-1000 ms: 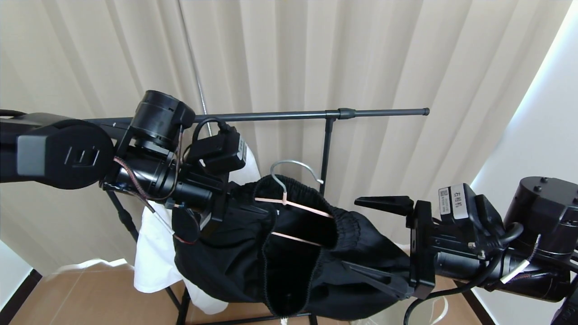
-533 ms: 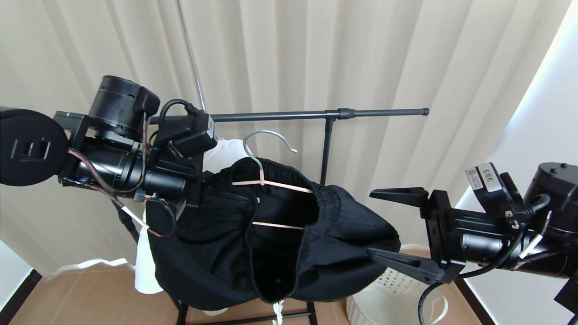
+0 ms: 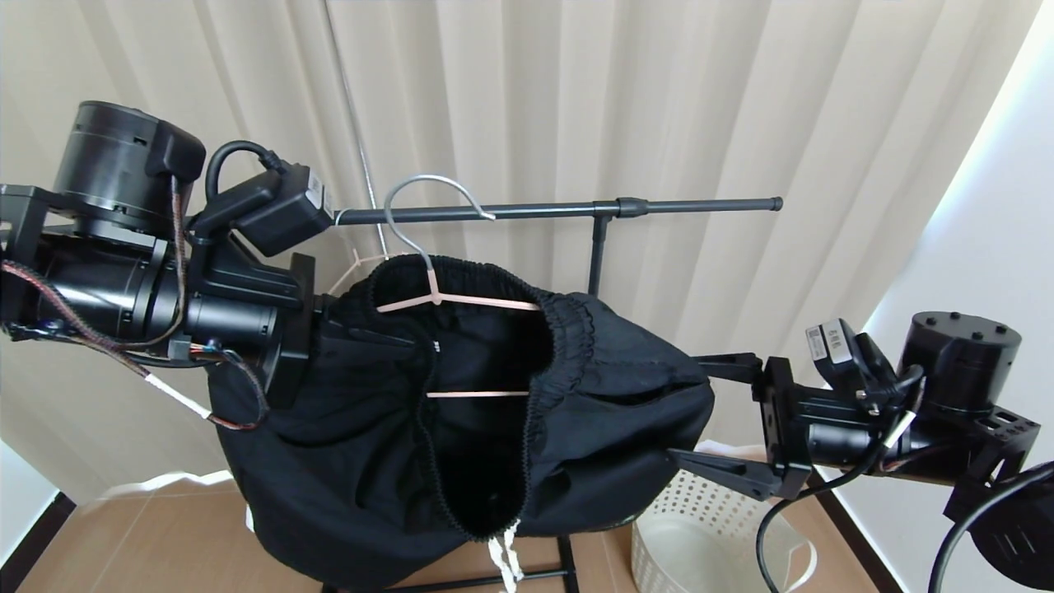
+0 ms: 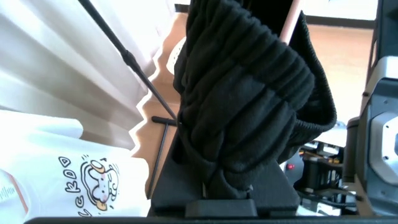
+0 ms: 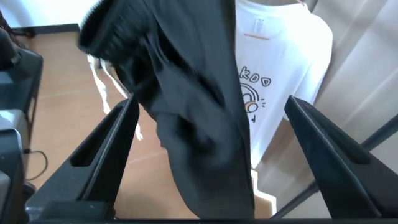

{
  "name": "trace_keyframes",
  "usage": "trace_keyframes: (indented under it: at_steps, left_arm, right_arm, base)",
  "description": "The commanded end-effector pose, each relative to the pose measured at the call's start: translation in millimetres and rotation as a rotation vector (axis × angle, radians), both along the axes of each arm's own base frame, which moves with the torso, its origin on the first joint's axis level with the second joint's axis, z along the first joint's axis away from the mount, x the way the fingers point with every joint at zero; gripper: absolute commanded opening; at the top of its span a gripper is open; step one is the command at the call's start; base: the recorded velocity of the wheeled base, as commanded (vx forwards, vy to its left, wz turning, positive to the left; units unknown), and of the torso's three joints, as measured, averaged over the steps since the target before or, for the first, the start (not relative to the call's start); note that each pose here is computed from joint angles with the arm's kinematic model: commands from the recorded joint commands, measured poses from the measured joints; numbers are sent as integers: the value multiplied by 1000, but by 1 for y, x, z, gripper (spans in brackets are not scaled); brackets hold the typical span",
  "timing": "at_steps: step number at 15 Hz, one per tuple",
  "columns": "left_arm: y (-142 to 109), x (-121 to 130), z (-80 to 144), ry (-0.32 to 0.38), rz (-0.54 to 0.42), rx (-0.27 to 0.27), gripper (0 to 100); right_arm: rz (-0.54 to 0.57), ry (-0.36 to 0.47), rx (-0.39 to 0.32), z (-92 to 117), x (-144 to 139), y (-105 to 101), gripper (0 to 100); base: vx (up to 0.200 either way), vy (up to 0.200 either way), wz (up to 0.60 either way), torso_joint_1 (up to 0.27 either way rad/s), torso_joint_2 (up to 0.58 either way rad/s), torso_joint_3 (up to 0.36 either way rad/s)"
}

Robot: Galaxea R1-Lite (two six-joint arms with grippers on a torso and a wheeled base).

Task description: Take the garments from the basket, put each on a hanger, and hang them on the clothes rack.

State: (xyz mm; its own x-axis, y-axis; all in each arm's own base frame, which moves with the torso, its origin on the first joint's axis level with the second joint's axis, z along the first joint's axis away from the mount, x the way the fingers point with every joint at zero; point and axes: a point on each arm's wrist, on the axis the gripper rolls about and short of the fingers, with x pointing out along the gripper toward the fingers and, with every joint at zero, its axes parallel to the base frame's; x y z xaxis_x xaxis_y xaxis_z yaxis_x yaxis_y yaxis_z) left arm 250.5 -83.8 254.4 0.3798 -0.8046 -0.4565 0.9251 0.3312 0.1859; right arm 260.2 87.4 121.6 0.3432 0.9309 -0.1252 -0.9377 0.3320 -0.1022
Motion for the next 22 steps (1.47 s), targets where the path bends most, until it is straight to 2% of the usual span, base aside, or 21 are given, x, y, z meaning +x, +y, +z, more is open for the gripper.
trace_keyframes:
  at_steps: [1, 3, 9, 22]
  left_arm:
    - [5, -9, 9, -22, 15, -14, 0]
    - [7, -12, 12, 1, 38, -34, 0]
    - [6, -12, 7, 19, 36, -33, 0]
    - [7, -13, 9, 18, 42, -40, 0]
  right_arm:
    - [-2, 60, -17, -19, 9, 2, 100]
    - [-6, 79, -25, -27, 15, 3, 100]
    - [-5, 112, -42, -42, 22, 5, 100]
    - [-12, 105, -54, -53, 29, 7, 100]
  base:
    - [0, 0, 0, 0, 0, 0]
    - [0, 0, 0, 0, 0, 0]
    - [0, 0, 0, 0, 0, 0]
    - [0, 0, 0, 0, 0, 0]
